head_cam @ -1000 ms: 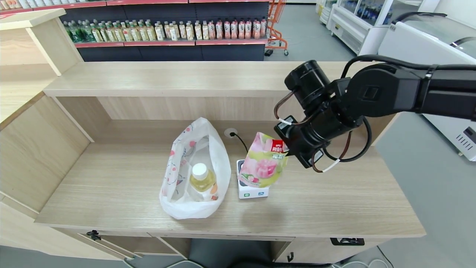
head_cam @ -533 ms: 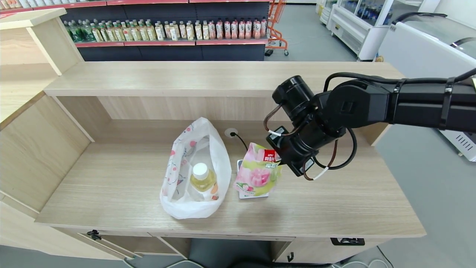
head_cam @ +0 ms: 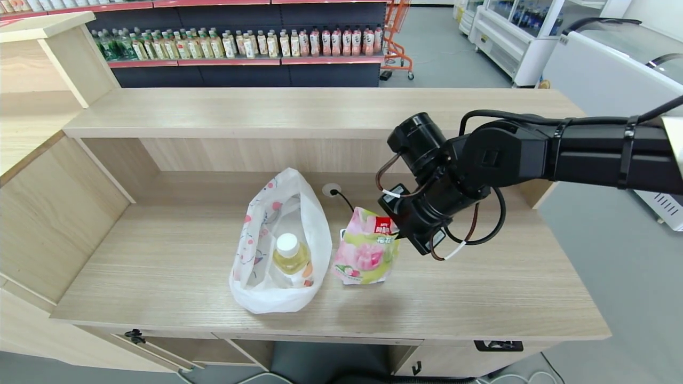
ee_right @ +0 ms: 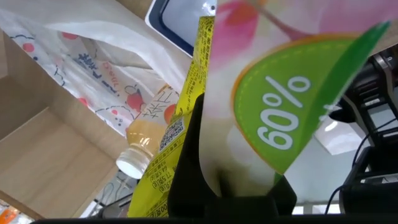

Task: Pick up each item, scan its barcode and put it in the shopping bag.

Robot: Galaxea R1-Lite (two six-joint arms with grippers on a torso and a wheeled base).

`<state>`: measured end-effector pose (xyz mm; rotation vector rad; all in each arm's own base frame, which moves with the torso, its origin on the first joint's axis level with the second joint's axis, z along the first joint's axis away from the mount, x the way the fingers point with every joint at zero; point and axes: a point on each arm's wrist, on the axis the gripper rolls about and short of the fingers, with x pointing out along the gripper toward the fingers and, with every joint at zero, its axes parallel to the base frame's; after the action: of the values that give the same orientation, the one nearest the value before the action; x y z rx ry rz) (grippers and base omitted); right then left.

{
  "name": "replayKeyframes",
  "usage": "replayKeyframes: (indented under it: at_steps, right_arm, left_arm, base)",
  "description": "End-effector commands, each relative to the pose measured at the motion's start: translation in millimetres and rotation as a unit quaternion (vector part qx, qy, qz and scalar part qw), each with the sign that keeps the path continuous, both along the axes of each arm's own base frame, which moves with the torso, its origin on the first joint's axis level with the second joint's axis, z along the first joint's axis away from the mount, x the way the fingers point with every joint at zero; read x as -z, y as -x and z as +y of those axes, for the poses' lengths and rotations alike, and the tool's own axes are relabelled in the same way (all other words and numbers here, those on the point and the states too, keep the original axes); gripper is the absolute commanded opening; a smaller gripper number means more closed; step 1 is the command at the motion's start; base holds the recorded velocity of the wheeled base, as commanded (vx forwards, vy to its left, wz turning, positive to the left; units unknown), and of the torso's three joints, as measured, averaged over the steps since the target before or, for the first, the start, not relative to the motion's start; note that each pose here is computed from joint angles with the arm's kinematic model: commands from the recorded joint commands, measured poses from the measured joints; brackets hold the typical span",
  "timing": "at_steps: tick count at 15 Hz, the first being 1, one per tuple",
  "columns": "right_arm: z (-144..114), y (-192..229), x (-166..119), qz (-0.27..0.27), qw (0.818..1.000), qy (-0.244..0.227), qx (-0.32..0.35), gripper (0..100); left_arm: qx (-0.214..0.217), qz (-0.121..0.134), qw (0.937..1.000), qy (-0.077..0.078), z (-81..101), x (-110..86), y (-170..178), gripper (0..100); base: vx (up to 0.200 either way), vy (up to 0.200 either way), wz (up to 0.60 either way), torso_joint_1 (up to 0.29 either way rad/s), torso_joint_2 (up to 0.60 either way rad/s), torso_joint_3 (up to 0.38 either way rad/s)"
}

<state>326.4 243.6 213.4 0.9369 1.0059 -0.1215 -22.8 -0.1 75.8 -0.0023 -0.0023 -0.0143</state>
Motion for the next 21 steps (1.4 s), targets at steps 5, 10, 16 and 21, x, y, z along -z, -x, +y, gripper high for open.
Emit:
replayKeyframes:
  at_steps: [5, 10, 16, 21]
  right_arm:
    - [2.2, -1.0, -8.8, -0.023, 0.999, -0.026, -0.01, 0]
    - [2.4, -1.5, -8.7, -0.025, 0.999, -0.025, -0.01, 0]
    - [2.3, -1.5, -8.7, -0.026, 0.999, -0.023, -0.009, 0]
    - [0.2, -1.9, -5.6, -0.019, 1.0, -0.022, -0.005, 0]
  left_arm:
    - [0.001, 0.0, 1.0, 0.0, 0.0, 0.0, 0.0, 100]
    - [0.001, 0.0, 1.0, 0.0, 0.0, 0.0, 0.0, 100]
    - [0.001, 0.0, 1.0, -0.001, 0.0, 0.0, 0.0, 100]
    - [0.001, 0.0, 1.0, -0.001, 0.0, 0.0, 0.0, 100]
  base:
    - [0.0, 0.0, 0.0, 0.0, 0.0, 0.0]
    - [0.0, 0.12, 0.0, -0.004, 0.0, 0.002]
    - [0.0, 0.0, 0.0, 0.0, 0.0, 0.0]
    - [0.0, 0.0, 0.0, 0.0, 0.0, 0.0]
